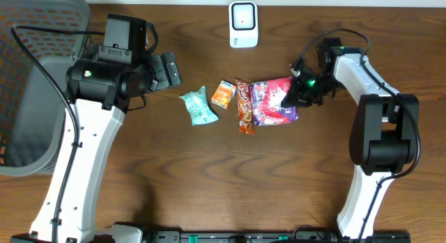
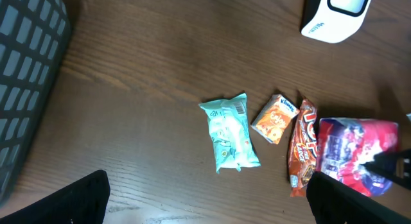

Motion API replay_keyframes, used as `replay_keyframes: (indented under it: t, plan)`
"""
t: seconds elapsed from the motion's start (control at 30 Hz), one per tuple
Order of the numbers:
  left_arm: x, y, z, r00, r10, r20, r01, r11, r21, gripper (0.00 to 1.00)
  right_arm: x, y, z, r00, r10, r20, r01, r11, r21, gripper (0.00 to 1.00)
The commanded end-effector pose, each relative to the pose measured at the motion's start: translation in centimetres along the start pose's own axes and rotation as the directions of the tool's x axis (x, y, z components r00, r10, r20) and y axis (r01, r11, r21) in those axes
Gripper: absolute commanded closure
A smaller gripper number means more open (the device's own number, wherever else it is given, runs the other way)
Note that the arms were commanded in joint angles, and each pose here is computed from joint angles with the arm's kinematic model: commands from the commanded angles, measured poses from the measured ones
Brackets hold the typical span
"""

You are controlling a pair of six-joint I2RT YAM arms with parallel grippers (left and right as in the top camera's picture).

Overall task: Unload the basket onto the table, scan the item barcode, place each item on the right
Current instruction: 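Lift the red-purple bag toward the scanner and set it back down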

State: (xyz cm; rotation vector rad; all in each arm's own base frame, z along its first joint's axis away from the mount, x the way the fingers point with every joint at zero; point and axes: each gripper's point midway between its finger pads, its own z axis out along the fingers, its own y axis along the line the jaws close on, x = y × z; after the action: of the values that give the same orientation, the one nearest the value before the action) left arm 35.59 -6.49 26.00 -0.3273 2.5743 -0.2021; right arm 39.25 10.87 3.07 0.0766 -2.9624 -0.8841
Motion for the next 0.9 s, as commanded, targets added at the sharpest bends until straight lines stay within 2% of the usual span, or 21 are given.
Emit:
replay_keyframes:
  t: [0.0, 0.13, 0.2, 0.23, 0.3, 0.4, 0.47, 0.67, 0.87]
  plan:
    - [0.1, 0.1, 0.2, 1.0, -0.008, -0.009, 0.008, 1.0, -0.003, 0.02, -2.4, 2.1, -6.2, 0.983, -0.056, 0.173, 0.035, 0.992, 0.124, 0.99]
    - [0.1, 0.1, 0.2, 1.0, -0.008, -0.009, 0.008, 1.0, -0.003, 0.02, -3.2, 1.7, -11.5, 0.944, -0.046, 0.326, -0.069, 0.942, 0.33, 0.99]
    - [0.1, 0.1, 0.2, 1.0, -0.008, -0.009, 0.008, 1.0, -0.003, 0.02, -2.8, 0.4, -14.4, 0.908, -0.014, 0.419, -0.198, 0.866, 0.46, 0.99]
    - [0.1, 0.1, 0.2, 1.0, -0.008, -0.009, 0.008, 1.0, -0.003, 0.02, -2.4, -0.6, -15.8, 0.886, 0.003, 0.464, -0.275, 0.808, 0.521, 0.99]
    - [0.1, 0.1, 0.2, 1.0, -0.008, -0.009, 0.008, 1.0, -0.003, 0.02, -0.9, -3.0, -19.7, 0.811, 0.02, 0.585, -0.476, 0.605, 0.639, 0.99]
    - [0.1, 0.1, 0.2, 1.0, -0.008, -0.009, 0.008, 1.0, -0.003, 0.02, 1.3, -5.1, -23.7, 0.713, -0.034, 0.7, -0.658, 0.313, 0.685, 0.99]
    - [0.1, 0.1, 0.2, 1.0, -0.008, -0.009, 0.008, 1.0, -0.003, 0.02, 1.7, -5.8, -24.1, 0.71, -0.061, 0.702, -0.672, 0.237, 0.701, 0.99]
    - [0.1, 0.1, 0.2, 1.0, -0.008, -0.009, 0.008, 1.0, -0.003, 0.02, 1.4, -7.7, -20.3, 0.782, -0.041, 0.622, -0.606, 0.18, 0.775, 0.99]
    - [0.1, 0.1, 0.2, 1.0, -0.008, -0.009, 0.008, 1.0, -0.003, 0.02, 0.1, -6.7, -14.4, 0.855, -0.038, 0.518, -0.498, 0.223, 0.838, 0.95]
